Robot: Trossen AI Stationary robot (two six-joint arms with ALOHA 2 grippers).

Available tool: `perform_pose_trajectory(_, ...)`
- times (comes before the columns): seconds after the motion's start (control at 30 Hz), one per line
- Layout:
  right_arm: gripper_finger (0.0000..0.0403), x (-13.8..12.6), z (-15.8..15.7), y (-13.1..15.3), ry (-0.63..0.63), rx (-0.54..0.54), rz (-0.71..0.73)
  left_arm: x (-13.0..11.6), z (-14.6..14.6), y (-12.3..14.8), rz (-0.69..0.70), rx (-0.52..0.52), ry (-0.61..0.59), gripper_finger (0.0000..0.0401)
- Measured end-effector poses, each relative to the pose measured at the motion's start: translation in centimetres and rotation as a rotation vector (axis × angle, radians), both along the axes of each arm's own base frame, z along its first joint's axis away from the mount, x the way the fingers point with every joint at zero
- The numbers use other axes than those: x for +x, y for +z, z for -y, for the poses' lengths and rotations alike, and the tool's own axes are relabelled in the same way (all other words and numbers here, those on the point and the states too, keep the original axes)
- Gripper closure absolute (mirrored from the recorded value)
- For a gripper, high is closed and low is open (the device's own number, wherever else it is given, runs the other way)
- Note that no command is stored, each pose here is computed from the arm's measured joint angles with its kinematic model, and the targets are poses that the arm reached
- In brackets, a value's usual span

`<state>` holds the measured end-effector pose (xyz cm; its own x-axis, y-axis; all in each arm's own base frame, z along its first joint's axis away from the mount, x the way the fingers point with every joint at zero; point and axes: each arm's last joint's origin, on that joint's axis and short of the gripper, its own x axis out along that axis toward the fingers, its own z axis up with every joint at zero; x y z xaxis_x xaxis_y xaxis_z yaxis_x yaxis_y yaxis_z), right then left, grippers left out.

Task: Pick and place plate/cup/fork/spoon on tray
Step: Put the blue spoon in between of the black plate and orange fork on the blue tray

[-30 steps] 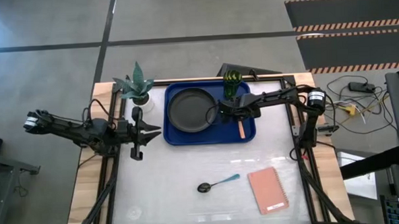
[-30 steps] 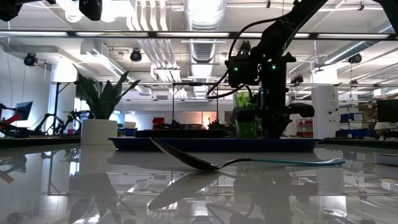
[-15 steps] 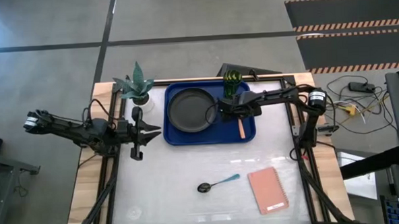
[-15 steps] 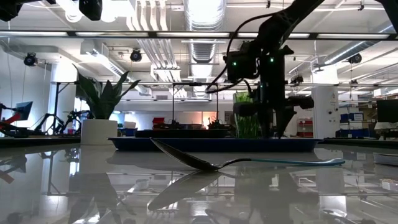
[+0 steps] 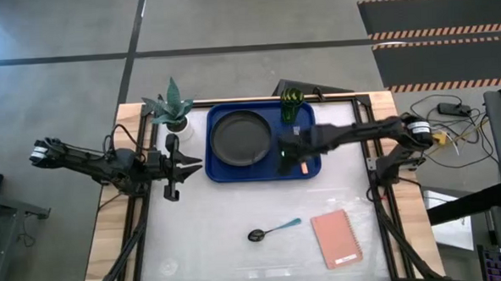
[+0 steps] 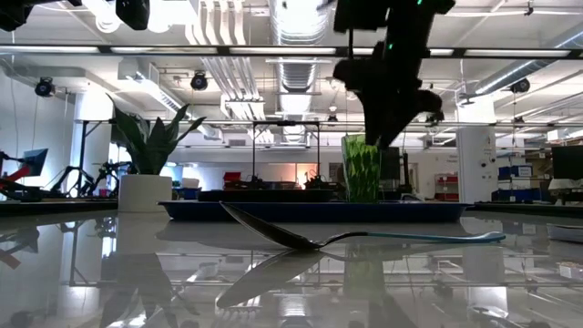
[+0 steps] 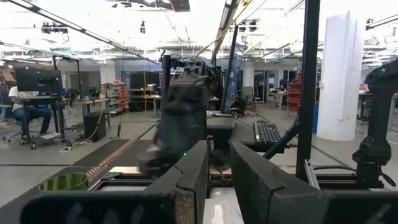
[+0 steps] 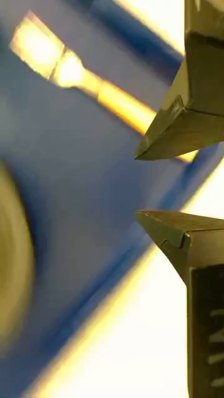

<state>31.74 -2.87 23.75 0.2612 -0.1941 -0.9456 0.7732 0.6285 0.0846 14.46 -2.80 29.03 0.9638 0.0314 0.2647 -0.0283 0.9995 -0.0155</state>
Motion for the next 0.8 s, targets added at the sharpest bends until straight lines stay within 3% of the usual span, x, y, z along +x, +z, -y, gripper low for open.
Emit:
perform_pose_trajectory(0.23,0.0283,1.1,-7.9,-0.7,0.406,-0.053,0.086,0.0,0.0,0.0,0.0,0.0,0.0,0.0347)
perform_pose_trajectory(0.5,0.0286,2.3,-13.9,-2.4,0.628,-0.068,0.205,0.0,0.0,0.0,0.003,-0.001,0.0,0.0347)
perform_pose_trajectory(0.8,0.0279,3.6,-16.3,-4.5,0.77,-0.085,0.274,0.0,0.0,0.1,0.009,-0.002,0.0,0.0347)
